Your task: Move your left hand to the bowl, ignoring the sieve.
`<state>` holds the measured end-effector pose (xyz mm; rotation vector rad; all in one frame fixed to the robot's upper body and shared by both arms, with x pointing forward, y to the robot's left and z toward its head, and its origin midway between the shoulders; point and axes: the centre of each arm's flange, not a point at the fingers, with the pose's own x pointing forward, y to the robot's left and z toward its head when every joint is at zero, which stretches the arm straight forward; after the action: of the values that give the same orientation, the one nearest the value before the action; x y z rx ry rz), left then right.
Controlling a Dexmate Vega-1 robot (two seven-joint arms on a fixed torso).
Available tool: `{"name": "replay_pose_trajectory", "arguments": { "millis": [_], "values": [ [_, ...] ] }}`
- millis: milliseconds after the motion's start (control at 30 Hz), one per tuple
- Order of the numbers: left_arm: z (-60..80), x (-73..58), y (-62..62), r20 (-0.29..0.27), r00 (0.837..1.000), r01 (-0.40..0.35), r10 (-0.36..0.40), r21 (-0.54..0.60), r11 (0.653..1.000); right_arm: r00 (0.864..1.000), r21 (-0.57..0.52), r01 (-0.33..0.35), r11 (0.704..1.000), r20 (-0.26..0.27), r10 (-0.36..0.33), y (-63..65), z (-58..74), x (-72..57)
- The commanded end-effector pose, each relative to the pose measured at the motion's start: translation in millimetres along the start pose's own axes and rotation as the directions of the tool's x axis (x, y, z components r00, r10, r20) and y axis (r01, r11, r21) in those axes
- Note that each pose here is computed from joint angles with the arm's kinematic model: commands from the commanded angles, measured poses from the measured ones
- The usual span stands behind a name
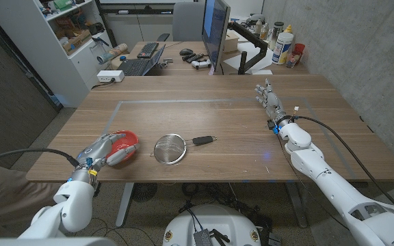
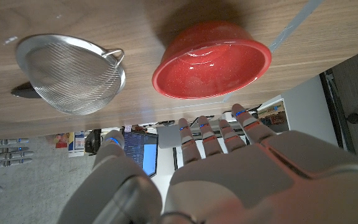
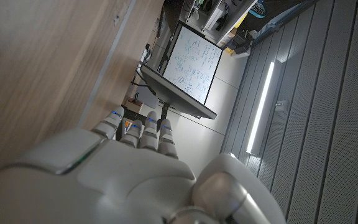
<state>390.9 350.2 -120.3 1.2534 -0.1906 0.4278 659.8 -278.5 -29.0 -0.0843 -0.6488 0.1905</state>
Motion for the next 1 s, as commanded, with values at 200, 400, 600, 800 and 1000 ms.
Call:
{"name": "replay_pose_trajectory", "arguments": {
  "millis": [200,400,600,800,1000],
  "values": [
    [1.2,0.3,-9.6,0.004,1.0,0.023,-0.023,0.012,1.0,1.0,-0.001,-0.007,1.0,-0.002,0.007,3.1,-0.4,2.0],
    [0.0,-1.6,-14.1,0.006,1.0,0.025,-0.025,-0.005,1.0,1.0,-0.003,0.003,1.0,0.002,-0.003,1.1,0.5,1.7],
    [-0.6,-6.1,-17.2,0.001,1.0,0.024,-0.024,-0.018,1.0,1.0,-0.004,0.001,1.0,-0.002,-0.001,0.8,0.7,1.9],
    [-1.6,-10.5,-19.9,-0.009,0.999,0.031,-0.031,-0.02,0.999,1.0,-0.003,0.001,1.0,0.002,-0.001,1.8,1.5,3.5],
    [-2.1,-11.2,-22.6,-0.009,0.999,0.048,-0.048,-0.019,0.999,1.0,0.0,0.002,1.0,0.0,-0.002,2.7,0.8,3.1]
  ]
}}
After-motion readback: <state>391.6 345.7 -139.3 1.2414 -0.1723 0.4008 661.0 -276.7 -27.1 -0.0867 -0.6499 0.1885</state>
